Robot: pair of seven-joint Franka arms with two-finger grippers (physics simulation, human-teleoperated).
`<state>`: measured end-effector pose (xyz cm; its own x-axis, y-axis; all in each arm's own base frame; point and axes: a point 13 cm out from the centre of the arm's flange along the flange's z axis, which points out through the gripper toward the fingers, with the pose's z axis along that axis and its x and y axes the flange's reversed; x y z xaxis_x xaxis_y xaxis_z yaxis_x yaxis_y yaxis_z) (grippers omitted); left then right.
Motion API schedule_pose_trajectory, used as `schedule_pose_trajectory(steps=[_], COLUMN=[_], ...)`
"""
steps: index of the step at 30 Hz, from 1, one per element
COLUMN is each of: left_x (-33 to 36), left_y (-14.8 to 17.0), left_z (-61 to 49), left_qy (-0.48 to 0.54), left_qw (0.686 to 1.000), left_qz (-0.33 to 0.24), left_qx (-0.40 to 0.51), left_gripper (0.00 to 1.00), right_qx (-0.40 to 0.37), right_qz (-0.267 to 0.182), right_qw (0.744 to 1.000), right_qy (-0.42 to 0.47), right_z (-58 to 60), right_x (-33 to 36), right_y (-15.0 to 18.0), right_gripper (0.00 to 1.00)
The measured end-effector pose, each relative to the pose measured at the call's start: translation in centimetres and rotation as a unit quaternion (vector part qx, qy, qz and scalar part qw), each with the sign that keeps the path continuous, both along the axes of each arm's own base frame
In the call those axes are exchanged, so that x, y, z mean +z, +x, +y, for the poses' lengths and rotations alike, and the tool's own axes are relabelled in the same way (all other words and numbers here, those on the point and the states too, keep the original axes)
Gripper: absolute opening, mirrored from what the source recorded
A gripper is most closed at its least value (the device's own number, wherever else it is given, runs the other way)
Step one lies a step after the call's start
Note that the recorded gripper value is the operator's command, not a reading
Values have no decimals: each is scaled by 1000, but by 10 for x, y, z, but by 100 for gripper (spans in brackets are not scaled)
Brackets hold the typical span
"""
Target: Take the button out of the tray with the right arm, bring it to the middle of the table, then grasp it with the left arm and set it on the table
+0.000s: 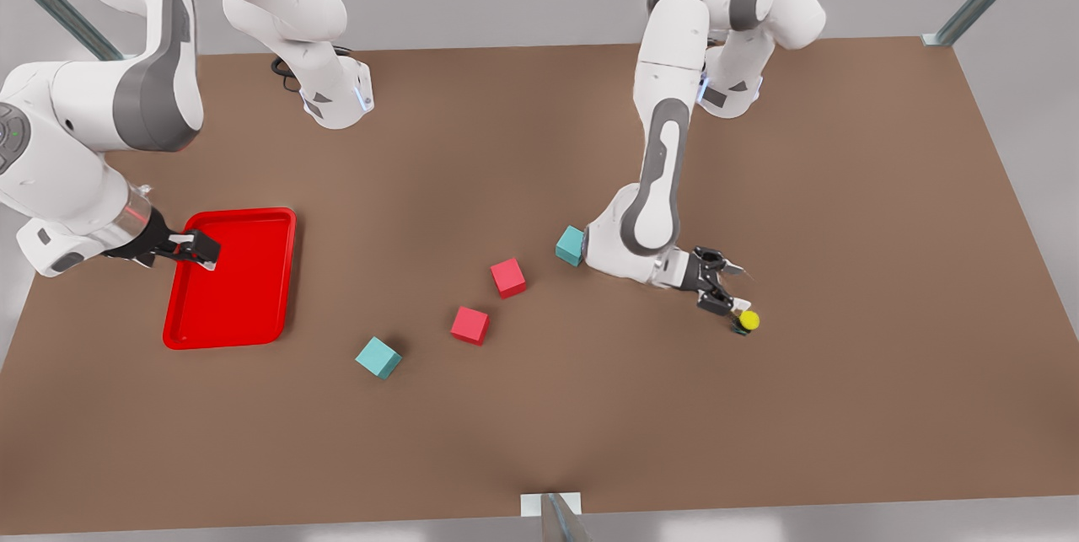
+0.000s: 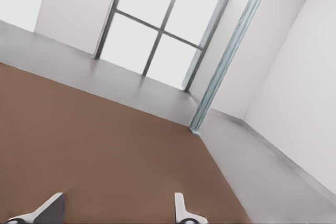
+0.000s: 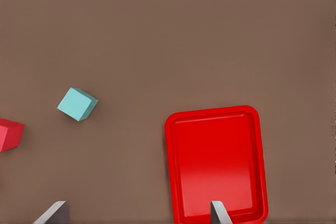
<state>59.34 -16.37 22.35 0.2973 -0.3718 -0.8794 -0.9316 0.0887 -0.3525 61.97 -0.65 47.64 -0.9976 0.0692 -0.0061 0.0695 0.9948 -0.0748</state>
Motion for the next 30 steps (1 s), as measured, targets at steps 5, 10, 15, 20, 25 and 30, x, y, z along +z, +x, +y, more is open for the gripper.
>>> schedule_pose_trajectory(steps=[5, 10, 15, 20, 25, 30], left_x=[105, 275, 259, 257, 255, 251], left_y=[-10, -48, -96, -95, -95, -93], left_z=[-5, 19, 62, 51, 36, 34], left_qy=[-372, -514, -454, -397, -347, -314], left_qw=[904, 775, 718, 650, 579, 522], left_qz=[194, 341, 458, 523, 569, 597], left_qx=[85, -138, -261, -382, -469, -522], left_gripper=[100, 100, 100, 100, 100, 100], right_qx=[-6, -6, -6, -6, -1, -3], right_qz=[0, 0, 0, 0, 0, 2], right_qw=[1000, 1000, 1000, 1000, 1000, 1000], right_qy=[-1, -1, -1, 0, 1, 0], right_z=[-8, -8, -8, -8, -1, -3], right_x=[0, 0, 0, 0, 0, -2], right_y=[0, 0, 0, 0, 0, -1], right_gripper=[100, 100, 100, 100, 100, 100])
